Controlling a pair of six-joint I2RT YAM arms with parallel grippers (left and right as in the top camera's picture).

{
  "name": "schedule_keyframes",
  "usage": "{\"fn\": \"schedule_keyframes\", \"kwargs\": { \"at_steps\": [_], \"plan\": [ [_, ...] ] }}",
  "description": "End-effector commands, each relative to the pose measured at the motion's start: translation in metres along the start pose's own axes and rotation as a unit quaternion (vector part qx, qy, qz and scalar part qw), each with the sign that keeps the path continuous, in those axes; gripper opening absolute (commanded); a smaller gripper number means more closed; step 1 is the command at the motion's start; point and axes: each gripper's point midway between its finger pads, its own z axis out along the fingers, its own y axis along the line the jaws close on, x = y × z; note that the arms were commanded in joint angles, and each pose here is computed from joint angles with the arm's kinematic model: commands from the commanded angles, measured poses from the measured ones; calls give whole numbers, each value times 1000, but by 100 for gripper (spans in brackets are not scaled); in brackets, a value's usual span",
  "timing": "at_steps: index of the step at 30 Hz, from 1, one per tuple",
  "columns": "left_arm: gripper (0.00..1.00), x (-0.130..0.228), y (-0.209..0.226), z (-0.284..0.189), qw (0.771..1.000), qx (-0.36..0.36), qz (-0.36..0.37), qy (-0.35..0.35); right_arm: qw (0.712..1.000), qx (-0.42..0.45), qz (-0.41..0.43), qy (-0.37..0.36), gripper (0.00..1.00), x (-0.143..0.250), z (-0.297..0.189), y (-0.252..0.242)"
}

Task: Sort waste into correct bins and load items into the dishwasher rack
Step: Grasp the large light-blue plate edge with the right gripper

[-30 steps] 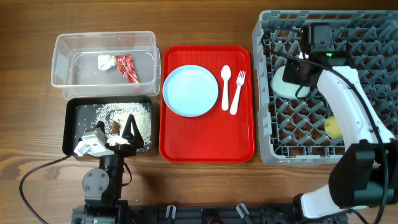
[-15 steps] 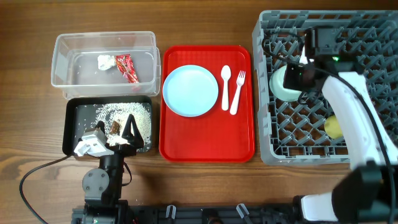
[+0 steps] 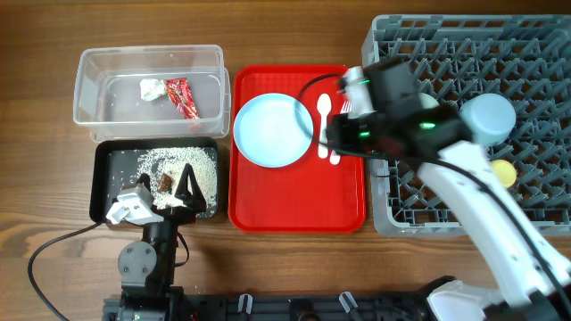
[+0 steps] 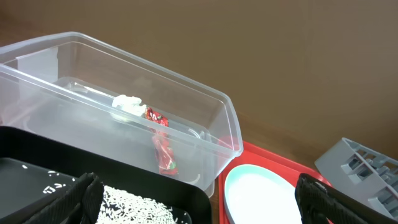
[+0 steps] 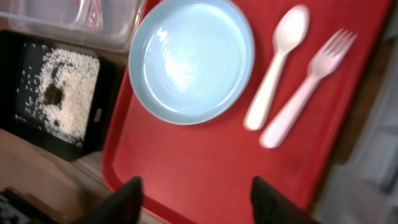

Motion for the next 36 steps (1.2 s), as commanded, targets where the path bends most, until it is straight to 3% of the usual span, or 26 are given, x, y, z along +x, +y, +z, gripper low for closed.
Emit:
{"fn": "schedule_keyframes", "kwargs": {
  "at_steps": [1,8,13,16,20,22,23,26,32,36],
  "plan": [
    [100,0,3,0,1000,-5,-5,-2,993,57,95,31,69,8,45,-10],
    [100,0,3,0,1000,-5,-5,-2,970,106,204,73,66,18,120,-42],
    [100,0,3,0,1000,-5,-5,-2,975,37,192,107,38,23,164,-25],
    [100,0,3,0,1000,-5,-5,-2,968,43,217,120,38,31,176,-26],
    [100,0,3,0,1000,-5,-5,-2,958,56,252,125,37,36,183,-31],
    [100,-1,3,0,1000,-5,-5,-2,956,61,259,123,32,36,183,-32],
    [100,0,3,0,1000,-5,-5,-2,957,62,258,120,28,35,183,-32],
    [100,0,3,0,1000,-5,-5,-2,956,64,259,119,4,35,183,-33],
    [100,0,3,0,1000,-5,-5,-2,957,99,250,107,4,34,174,-45],
    [100,0,3,0,1000,-5,-5,-2,976,98,190,52,4,6,141,-41]
  ]
}}
